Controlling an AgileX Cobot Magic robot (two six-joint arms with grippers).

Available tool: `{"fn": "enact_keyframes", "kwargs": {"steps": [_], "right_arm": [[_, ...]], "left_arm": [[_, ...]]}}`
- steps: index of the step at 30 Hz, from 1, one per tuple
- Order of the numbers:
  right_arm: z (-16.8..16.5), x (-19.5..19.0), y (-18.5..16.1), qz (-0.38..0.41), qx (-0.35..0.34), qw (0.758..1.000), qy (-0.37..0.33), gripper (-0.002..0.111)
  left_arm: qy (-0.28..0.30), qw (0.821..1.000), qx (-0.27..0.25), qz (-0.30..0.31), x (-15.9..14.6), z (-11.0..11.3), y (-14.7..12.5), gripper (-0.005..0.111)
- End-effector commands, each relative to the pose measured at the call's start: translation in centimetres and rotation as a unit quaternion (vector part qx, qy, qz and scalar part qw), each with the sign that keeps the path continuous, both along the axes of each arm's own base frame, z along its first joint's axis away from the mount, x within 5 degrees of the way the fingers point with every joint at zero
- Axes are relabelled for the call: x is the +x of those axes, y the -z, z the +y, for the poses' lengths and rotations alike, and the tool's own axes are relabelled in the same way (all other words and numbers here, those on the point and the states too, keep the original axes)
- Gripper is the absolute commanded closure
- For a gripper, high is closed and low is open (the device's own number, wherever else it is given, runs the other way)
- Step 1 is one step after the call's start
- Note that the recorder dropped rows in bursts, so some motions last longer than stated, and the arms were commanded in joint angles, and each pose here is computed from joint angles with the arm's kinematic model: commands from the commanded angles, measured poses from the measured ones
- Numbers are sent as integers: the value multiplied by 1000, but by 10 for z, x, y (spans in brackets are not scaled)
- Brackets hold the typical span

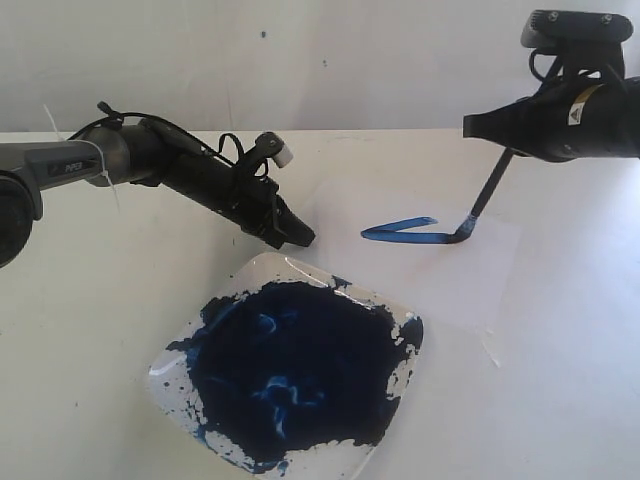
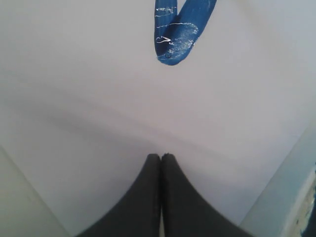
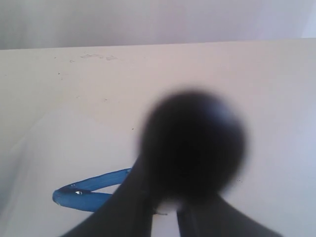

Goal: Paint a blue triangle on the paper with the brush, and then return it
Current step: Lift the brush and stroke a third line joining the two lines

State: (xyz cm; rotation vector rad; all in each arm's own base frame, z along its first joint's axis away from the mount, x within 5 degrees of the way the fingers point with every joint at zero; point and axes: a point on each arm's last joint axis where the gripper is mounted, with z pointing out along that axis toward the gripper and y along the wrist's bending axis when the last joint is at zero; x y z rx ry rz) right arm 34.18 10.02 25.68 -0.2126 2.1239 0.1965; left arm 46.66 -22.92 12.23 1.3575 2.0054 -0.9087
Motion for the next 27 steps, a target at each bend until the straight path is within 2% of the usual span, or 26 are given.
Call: {"fn": "enact_keyframes", "kwargs": {"steps": [1,6,16,27], "right_arm": [[-5,-1,-4,-5,-14,1000,0,108],[-5,-1,-7,-17,-8,1000,-3,108],[1,-3,-39,-120,52,991,-21,108],[6,13,-5,-76,83,994,-5,108]], "left_arm": [[4,1000,9,-1,0,1,3,107],[4,1000,9,-1,0,1,3,107],[4,1000,9,-1,0,1,3,107],[2,1000,9,-3,0,1,3,107]]}}
